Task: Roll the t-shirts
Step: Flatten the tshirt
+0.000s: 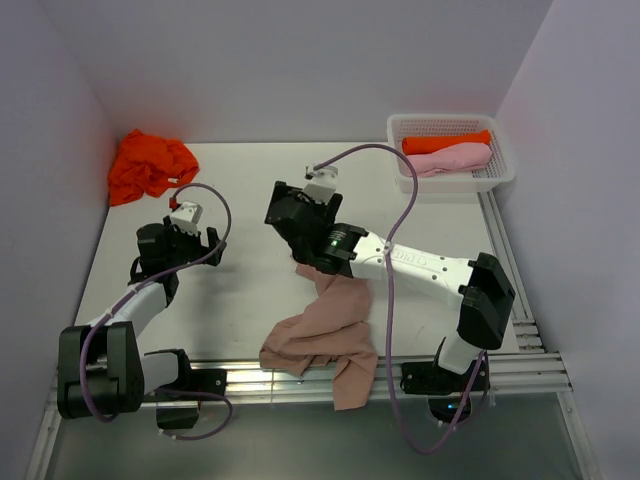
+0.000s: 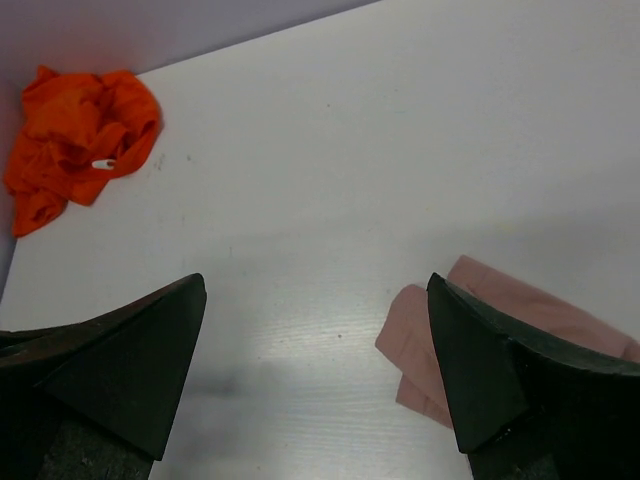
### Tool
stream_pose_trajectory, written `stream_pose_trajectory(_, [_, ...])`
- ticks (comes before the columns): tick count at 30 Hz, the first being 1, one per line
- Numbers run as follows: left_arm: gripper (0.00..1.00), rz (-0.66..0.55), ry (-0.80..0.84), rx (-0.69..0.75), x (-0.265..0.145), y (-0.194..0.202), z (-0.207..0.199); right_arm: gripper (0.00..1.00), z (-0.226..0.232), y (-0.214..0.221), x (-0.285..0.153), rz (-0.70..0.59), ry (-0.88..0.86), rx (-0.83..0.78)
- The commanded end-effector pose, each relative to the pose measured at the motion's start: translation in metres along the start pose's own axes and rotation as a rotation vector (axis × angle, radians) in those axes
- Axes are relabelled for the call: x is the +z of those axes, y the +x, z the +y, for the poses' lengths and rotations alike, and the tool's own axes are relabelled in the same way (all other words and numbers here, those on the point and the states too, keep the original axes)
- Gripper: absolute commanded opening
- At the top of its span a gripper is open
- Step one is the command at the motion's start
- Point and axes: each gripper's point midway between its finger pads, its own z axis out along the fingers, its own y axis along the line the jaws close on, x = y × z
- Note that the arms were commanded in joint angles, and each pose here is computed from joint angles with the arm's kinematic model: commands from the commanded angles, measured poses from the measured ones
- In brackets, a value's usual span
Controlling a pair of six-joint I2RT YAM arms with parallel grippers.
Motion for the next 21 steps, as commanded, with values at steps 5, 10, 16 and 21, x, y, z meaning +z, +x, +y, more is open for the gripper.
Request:
stream_pose_trajectory(5, [0.91, -0.038, 0.01, 0.018, 0.003, -0.016, 0.0, 0.91, -0.016, -0.007, -0.005, 0.028, 0.061, -0.052])
stream_pose_trajectory(10, [0.9, -0.034, 0.01, 0.016, 0.004, -0.016, 0.0, 0.88, -0.028, 0.034, -0.002, 0.153, 0.079, -0.176])
stream_pose_trajectory(16, [0.9, -0.036, 0.01, 0.017, 0.004, -0.016, 0.0, 0.86, -0.039, 0.081, 0.006, 0.285, 0.115, -0.299])
stream_pose_trajectory(21, [0.9, -0.037, 0.011, 0.017, 0.003, -0.017, 0.0, 0.84, -0.058, 0.105, 0.016, 0.354, 0.173, -0.322])
